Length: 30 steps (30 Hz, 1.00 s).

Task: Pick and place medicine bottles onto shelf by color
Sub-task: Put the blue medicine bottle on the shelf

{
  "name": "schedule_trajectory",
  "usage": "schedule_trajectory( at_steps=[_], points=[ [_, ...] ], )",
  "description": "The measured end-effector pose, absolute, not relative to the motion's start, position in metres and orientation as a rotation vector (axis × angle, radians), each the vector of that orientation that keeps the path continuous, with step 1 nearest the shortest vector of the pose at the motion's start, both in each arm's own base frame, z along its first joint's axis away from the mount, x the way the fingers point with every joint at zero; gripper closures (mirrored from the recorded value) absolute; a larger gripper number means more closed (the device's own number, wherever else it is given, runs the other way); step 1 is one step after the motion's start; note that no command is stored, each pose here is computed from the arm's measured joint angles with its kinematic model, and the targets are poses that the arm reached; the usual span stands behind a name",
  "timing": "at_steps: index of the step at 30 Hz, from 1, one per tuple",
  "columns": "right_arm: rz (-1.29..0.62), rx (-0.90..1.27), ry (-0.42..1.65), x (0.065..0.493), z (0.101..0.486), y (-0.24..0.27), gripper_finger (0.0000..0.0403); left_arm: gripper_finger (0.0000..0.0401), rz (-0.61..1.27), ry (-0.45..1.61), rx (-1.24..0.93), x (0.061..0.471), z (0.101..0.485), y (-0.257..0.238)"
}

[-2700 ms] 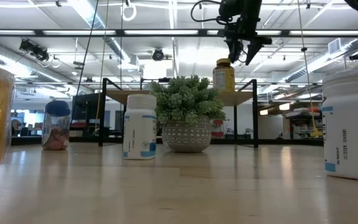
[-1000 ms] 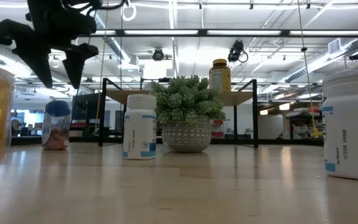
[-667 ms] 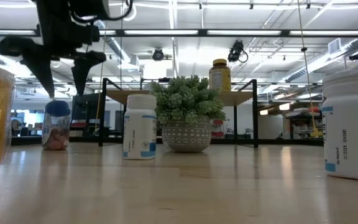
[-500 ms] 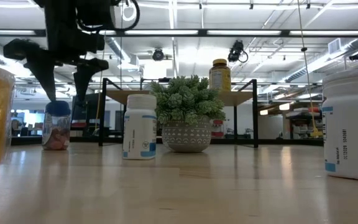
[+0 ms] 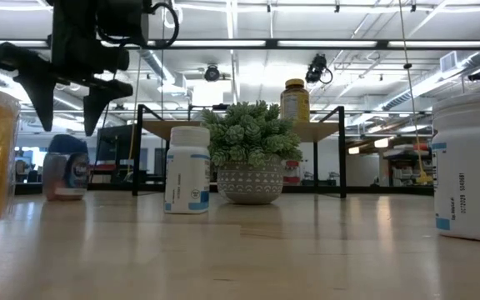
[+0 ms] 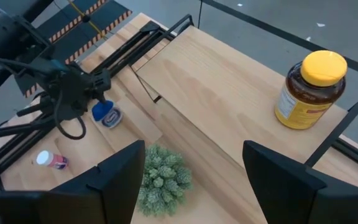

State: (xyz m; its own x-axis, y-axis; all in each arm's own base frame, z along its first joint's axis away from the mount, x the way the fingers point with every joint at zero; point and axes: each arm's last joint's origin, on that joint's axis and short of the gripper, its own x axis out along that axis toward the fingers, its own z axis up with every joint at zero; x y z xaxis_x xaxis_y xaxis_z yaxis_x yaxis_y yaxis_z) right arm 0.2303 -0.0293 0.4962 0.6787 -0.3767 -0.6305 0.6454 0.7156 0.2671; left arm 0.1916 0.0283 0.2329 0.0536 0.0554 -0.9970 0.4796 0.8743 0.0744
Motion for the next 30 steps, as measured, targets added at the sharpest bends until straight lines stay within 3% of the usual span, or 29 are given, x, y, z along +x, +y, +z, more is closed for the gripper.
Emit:
schedule_trajectory(
  at_steps=[7,10,18,25,30],
  points=[
    [-0.607,0.511,0.574,0.2303,0.4962,-0.0295,0.0126,0.0117,-0.363,1.501,0.466,0.1901,0.2305,0.0301],
    [-0.609,0.532,0.569,0.2305,0.4962,-0.0279,0.0126,0.0117,-0.282,1.519,0.385,0.1893,0.2288,0.0320],
    [-0.607,0.534,0.569,0.2306,0.4962,-0.0270,0.0126,0.0117,0.213,1.552,-0.138,0.1862,0.2304,0.0316],
    [-0.621,0.538,0.566,0.2302,0.4961,-0.0303,0.0126,0.0117,0.681,1.438,-0.638,0.1875,0.2359,0.0314],
    [-0.618,0.531,0.568,0.2303,0.4961,-0.0303,0.0126,0.0117,0.789,1.321,-0.832,0.1943,0.2364,0.0317]
  ],
)
